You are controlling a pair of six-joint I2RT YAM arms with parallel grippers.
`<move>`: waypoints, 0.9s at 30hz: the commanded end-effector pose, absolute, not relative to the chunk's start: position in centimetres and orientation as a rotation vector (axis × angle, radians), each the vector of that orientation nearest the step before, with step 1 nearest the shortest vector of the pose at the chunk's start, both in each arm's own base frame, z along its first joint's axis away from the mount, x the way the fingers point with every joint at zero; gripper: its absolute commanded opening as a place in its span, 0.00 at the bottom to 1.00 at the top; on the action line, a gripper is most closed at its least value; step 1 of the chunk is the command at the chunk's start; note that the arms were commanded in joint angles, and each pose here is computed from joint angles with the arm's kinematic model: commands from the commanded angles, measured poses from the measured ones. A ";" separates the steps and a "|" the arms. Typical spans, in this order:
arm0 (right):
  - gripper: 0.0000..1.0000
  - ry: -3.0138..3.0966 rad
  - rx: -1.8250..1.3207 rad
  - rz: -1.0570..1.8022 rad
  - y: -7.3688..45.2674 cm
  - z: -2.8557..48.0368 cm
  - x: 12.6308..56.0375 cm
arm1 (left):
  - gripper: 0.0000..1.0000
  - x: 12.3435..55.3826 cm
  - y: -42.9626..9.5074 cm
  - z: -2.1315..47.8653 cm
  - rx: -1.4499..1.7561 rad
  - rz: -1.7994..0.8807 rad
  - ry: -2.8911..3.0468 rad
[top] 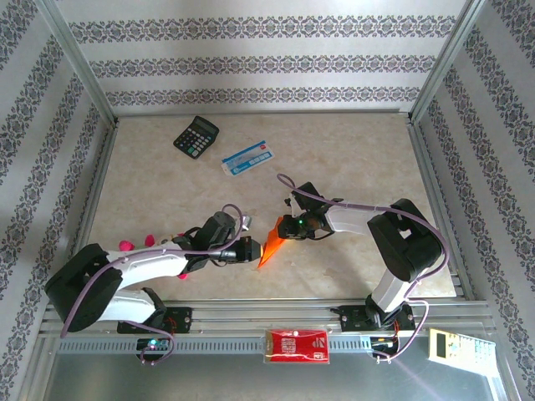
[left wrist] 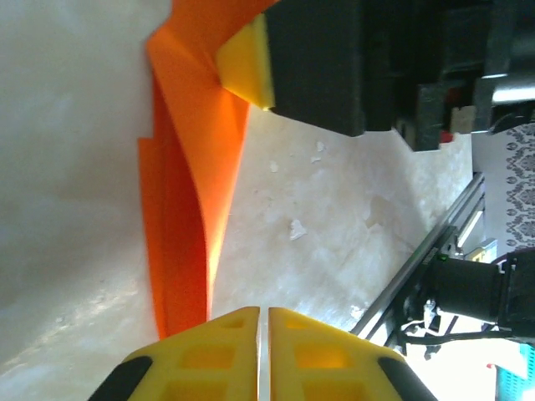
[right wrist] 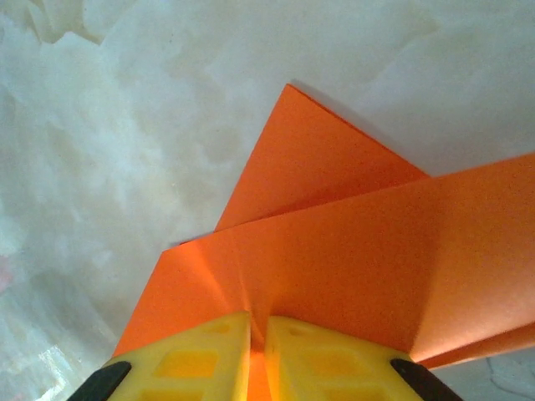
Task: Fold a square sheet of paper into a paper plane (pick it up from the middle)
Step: Fold the wing for the fifth time at the center of the table.
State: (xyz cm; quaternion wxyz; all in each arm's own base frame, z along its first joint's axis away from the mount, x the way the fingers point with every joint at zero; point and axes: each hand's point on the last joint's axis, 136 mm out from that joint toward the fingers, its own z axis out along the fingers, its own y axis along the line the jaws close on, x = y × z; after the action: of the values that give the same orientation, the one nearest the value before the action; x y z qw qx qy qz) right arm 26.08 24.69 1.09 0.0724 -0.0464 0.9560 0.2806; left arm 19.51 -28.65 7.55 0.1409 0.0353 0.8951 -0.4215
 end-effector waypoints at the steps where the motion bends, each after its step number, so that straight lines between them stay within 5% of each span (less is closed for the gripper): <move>1: 0.20 2.985 -0.081 0.661 21.7 -2.2 24.5 | 0.06 19.0 -30.4 7.9 0.171 -1.266 2.606; 27: 0.20 2.994 -0.073 0.655 21.5 -2.3 24.3 | 0.00 19.8 -30.4 2.8 0.080 -1.212 2.773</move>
State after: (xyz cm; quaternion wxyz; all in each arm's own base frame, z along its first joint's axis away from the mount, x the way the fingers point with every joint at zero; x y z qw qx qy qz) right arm 26.07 24.65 1.06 0.0731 -0.0459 0.9554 0.2823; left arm 19.79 -30.82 3.64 0.0658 0.0370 0.9133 -0.4002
